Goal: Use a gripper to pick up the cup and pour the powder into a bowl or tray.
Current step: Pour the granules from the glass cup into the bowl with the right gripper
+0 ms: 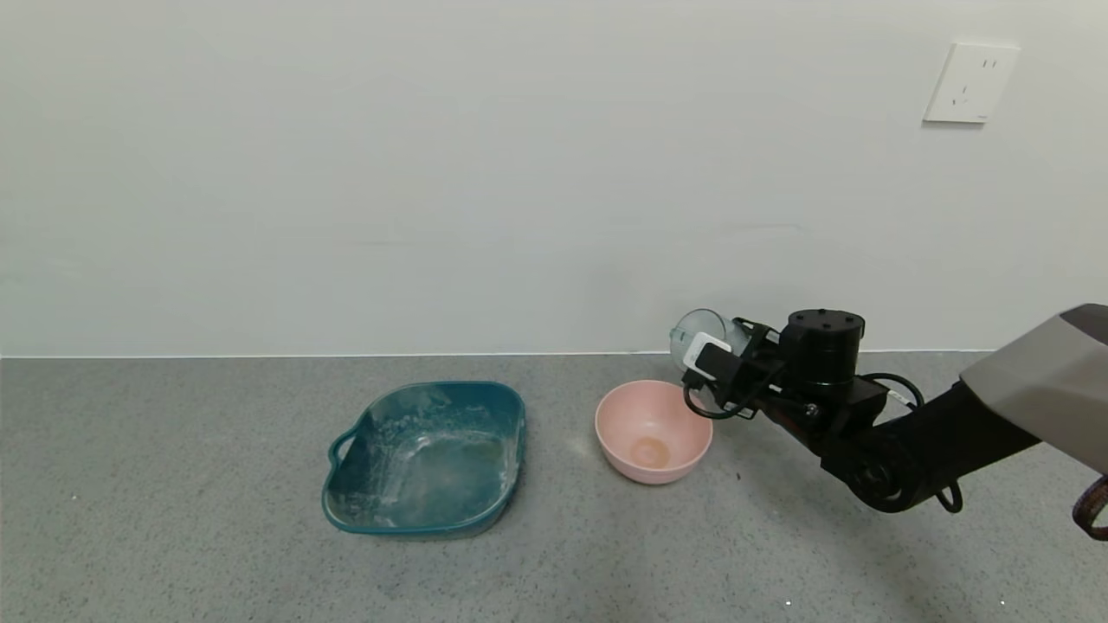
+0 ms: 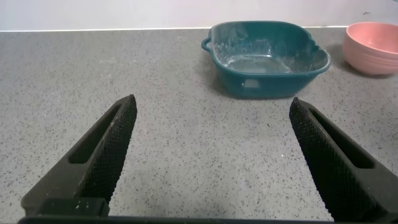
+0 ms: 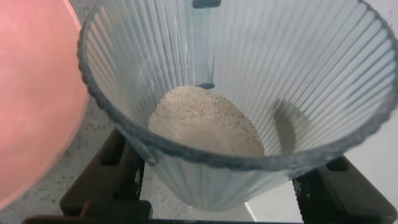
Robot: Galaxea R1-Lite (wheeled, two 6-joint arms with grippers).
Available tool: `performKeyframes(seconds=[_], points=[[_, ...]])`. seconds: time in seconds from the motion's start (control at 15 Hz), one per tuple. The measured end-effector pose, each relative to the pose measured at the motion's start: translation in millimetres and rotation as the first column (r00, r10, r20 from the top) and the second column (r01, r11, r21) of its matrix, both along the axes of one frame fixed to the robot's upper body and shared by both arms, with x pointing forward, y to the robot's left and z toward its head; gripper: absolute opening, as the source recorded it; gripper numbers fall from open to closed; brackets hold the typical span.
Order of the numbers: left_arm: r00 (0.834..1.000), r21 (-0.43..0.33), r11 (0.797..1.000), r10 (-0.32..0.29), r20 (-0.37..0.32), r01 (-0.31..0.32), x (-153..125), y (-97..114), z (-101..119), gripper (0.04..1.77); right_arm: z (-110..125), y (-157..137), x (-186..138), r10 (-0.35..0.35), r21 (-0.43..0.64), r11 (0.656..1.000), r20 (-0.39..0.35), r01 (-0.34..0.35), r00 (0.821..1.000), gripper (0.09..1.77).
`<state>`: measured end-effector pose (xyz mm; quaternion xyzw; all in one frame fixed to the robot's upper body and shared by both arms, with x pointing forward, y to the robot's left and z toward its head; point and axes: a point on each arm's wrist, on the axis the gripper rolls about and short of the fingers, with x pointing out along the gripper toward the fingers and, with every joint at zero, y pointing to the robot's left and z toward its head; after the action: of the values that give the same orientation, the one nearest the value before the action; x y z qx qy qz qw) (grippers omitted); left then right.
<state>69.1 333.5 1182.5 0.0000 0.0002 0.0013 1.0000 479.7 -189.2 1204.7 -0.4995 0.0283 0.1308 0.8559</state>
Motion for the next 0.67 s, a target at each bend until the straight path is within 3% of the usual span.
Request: performKeyframes(seconds=[0.4, 0.67], points=[[1.000, 0.000, 1.000, 0.000, 0.000, 0.000, 0.0, 0.0, 0.0, 1.76, 2.7, 5.1, 0.2, 0.045, -0.176, 0.984, 0.043, -0.037, 0.998, 1.34], [1.000, 0.000, 1.000, 0.000, 0.000, 0.000, 0.0, 0.0, 0.0, 1.76, 2.1, 9.1, -2.3, 0.084, -0.295, 0.953, 0.057, -0.064, 0.995, 1.34]])
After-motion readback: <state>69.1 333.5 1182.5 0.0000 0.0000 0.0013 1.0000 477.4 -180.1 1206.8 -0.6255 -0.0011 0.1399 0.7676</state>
